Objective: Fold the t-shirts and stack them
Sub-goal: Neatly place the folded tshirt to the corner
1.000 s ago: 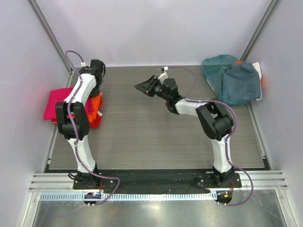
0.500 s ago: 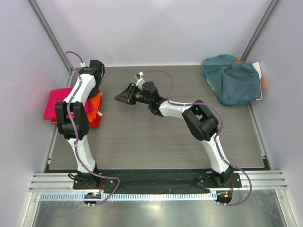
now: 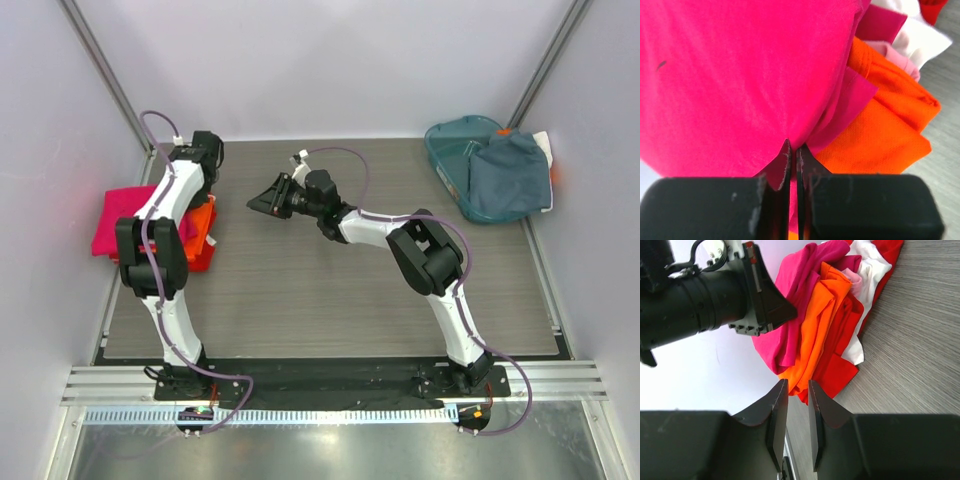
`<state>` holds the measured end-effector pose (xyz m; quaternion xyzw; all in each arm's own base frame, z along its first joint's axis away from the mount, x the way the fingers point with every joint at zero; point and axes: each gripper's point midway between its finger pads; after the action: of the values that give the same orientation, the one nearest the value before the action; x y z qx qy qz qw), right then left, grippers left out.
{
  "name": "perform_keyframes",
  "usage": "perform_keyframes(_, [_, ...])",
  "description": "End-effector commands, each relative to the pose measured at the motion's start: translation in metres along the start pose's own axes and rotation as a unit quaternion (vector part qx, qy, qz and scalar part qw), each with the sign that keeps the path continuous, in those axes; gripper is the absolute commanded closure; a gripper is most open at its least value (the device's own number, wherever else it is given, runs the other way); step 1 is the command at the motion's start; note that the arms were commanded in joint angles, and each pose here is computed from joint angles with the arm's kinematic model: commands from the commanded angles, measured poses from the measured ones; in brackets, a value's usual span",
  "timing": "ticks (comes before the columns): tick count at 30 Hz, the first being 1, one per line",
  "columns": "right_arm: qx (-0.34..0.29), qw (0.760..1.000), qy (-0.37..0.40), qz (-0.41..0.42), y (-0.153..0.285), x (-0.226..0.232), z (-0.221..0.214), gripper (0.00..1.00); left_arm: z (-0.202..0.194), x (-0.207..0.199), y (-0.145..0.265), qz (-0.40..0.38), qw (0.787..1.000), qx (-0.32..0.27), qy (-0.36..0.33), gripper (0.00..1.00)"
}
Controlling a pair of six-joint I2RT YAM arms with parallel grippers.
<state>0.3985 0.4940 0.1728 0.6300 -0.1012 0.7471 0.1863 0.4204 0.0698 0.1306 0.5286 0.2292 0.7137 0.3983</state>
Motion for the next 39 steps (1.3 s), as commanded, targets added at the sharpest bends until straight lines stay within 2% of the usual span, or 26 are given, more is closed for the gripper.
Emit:
perform_keyframes(1, [-0.003,0.999,0.01,0.038,0.0,0.025,0.007,0.72,0.004,0.029,0.035,0.038,0.998,-0.039,0.008,1.0])
perform_keyframes(8, [-0.004,0.999,0.006,0.038,0.0,0.024,0.009,0.72,-0.002,0.035,0.061,0.076,0.995,-0.062,-0.023,1.0])
perform_keyframes(17, [-0.007,0.999,0.002,0.036,0.001,0.021,0.011,0.72,-0.021,0.017,0.054,0.05,0.997,-0.034,-0.056,0.99])
perform_keyframes(19, [-0.006,0.999,0.001,0.036,0.001,0.021,0.011,0.72,-0.022,0.014,0.048,0.056,0.996,-0.027,-0.056,0.91])
perform_keyframes(20, [-0.006,0.999,0.0,0.036,0.001,0.02,0.011,0.72,-0.022,0.013,0.042,0.066,0.996,-0.019,-0.058,0.78])
perform_keyframes(23, [-0.006,0.999,0.0,0.036,0.002,0.02,0.012,0.72,-0.018,0.006,0.035,0.057,0.997,-0.007,-0.051,0.59])
perform_keyframes(24, [-0.006,0.999,0.0,0.036,0.003,0.02,0.012,0.72,-0.022,0.002,0.03,0.051,0.997,0.008,-0.057,0.56])
perform_keyframes(28, [-0.011,0.999,-0.001,0.035,0.006,0.02,0.016,0.72,-0.017,-0.005,0.036,0.023,0.999,-0.005,-0.029,0.49])
perform_keyframes(31, [-0.012,0.999,-0.003,0.036,0.007,0.02,0.017,0.72,-0.005,-0.009,0.052,-0.023,0.999,-0.045,0.0,0.45])
perform_keyframes(39, [-0.011,0.999,-0.005,0.034,0.007,0.018,0.017,0.73,0.005,-0.003,0.082,-0.084,0.989,-0.108,0.06,0.44])
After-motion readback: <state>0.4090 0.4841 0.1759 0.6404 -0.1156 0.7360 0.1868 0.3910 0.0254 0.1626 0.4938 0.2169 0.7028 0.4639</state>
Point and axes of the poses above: each gripper's point midway between its finger pads, its own y axis back along the fingers, its own x axis along the line the jaws close on, z = x × y, and after that the axes turned 15 degrees about -y, right-handed
